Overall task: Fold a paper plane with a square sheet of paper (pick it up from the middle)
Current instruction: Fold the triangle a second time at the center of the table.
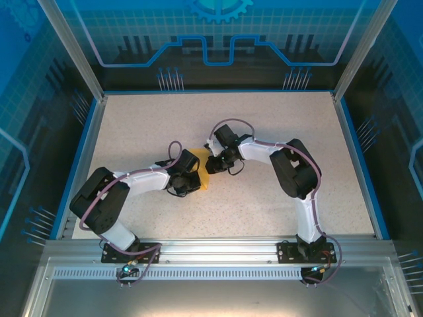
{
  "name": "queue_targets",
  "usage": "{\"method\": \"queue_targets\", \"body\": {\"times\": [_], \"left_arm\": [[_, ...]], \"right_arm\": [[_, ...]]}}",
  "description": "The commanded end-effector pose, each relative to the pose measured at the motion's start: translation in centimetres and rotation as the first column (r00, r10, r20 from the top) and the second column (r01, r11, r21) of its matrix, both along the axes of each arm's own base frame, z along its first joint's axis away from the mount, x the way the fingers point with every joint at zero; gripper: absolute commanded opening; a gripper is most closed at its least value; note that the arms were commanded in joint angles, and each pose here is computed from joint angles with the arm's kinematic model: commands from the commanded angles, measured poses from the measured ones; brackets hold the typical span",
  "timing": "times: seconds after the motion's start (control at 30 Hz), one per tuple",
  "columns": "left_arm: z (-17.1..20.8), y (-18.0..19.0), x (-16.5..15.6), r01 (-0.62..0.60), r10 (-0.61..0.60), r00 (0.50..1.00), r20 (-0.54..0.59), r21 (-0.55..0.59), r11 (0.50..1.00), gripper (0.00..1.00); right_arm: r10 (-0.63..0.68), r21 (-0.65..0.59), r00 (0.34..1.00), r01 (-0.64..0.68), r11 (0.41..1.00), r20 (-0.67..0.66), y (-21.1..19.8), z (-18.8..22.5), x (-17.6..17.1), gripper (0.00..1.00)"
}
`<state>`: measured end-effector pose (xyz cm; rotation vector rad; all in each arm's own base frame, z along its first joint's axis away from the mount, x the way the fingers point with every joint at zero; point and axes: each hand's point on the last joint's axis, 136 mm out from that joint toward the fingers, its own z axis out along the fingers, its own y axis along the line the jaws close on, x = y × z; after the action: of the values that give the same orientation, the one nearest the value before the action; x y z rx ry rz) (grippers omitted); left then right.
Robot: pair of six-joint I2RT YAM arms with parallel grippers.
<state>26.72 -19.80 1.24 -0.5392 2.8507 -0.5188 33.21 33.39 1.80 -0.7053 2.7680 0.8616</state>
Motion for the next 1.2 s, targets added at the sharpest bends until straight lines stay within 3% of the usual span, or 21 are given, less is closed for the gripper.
{"method": "queue_targets", "body": {"times": [0.0, 1.17], "left_arm": [[-1.5, 1.2, -1.4, 0.015, -0.011, 0.997, -0.072, 0.061, 0.998, 0.04], [-1.2, 0.6, -1.3, 0.034, -0.032, 0.998, -0.060, 0.044, 0.998, 0.03]], "right_arm": [[0.060, 0.020, 0.998, -0.060, 0.998, 0.017, 1.4, 1.0, -0.8, 0.11], [0.050, -0.026, 0.999, -0.050, 0.998, 0.002, 1.5, -0.9, -0.3, 0.12]]}}
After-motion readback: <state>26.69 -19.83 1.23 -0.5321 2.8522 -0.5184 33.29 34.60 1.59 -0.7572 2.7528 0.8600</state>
